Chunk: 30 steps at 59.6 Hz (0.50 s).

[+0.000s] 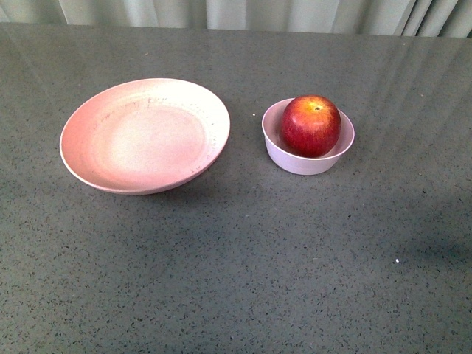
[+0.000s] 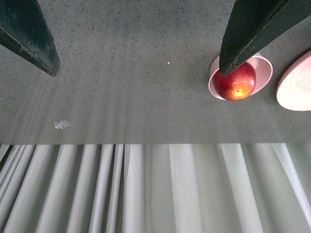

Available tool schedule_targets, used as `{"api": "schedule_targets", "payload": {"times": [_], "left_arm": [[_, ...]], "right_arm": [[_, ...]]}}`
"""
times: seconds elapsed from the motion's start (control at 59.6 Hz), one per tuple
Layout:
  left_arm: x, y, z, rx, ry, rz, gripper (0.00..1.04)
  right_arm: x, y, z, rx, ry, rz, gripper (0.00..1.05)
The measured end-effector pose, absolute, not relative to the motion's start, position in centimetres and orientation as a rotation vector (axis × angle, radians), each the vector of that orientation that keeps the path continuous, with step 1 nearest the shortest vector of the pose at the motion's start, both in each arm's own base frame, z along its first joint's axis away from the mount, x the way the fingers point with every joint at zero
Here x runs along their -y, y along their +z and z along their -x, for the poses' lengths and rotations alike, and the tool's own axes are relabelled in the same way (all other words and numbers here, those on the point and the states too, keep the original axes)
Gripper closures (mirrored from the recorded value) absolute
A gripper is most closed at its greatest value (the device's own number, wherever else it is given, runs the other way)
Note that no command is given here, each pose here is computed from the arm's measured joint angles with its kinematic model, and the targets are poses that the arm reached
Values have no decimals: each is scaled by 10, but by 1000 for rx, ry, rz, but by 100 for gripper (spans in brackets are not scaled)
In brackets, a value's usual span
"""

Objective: Move apple from plate to bowl

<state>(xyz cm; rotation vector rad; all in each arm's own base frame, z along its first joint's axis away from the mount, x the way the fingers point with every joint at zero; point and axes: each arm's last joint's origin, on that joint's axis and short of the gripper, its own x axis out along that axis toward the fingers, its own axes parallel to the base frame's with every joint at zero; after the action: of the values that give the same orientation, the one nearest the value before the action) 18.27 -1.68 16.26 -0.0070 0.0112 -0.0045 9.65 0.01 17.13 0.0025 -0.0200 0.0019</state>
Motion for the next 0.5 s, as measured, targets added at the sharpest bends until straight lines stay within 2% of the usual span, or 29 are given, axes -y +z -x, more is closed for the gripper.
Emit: {"api": "schedule_targets", "payload": {"times": [0.218, 0.504], "left_arm": [[1, 163, -159, -15, -1, 7, 103], [1, 166, -139, -2, -4, 7, 103]], "right_arm": [[0, 171, -97, 20, 2, -3, 9], [0, 171, -97, 20, 2, -2, 9]]}}
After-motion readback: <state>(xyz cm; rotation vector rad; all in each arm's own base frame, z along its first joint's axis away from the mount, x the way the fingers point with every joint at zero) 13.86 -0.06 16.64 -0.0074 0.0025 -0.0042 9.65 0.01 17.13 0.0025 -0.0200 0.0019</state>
